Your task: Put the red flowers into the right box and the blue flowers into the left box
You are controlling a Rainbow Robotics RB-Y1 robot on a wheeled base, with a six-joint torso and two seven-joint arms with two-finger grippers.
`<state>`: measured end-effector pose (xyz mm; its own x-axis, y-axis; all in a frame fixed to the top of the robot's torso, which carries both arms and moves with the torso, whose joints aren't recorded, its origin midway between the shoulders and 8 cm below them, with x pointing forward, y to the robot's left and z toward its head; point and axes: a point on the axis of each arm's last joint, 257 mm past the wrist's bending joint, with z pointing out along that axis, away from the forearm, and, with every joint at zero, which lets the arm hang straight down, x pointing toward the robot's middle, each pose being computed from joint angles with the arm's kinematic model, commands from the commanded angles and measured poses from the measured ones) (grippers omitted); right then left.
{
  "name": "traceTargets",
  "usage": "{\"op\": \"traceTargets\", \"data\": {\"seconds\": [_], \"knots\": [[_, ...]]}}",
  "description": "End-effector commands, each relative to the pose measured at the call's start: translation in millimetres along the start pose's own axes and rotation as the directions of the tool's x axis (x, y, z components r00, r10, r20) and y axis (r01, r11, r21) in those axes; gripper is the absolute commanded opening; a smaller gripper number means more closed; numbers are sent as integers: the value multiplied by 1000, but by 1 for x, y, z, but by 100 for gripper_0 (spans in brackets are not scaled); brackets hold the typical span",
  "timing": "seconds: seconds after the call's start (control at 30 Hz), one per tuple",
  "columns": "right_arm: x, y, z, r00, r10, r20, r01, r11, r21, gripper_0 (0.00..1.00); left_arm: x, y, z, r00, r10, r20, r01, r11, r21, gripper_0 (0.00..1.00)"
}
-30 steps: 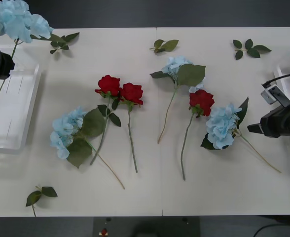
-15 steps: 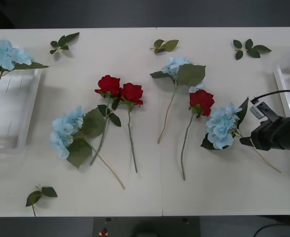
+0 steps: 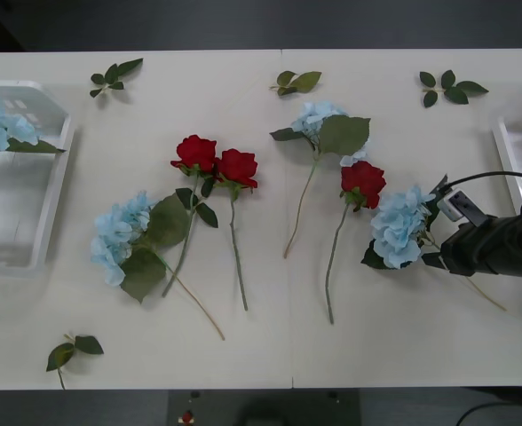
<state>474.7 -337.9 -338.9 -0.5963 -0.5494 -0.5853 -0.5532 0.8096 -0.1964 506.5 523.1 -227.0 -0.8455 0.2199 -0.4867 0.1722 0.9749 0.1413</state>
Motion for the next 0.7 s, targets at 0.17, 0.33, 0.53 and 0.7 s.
{"op": "traceTargets", "data": {"seconds": [0.17,0.33,0.53,0.7], "knots": [[-20,-3,12,997,-81,2,81,997,15,80,-18,20,9,997,61,45,-55,992,-114,94],[-22,-7,14,995,-100,2,100,994,31,18,-28,2,5,995,89,52,-84,993,-85,100],[-23,-10,14,993,-122,0,122,992,46,0,-43,-32,-16,993,111,50,-111,994,-5,100],[-23,-12,14,992,-126,0,126,991,49,0,-50,-70,-37,994,95,48,-100,990,100,100]]}}
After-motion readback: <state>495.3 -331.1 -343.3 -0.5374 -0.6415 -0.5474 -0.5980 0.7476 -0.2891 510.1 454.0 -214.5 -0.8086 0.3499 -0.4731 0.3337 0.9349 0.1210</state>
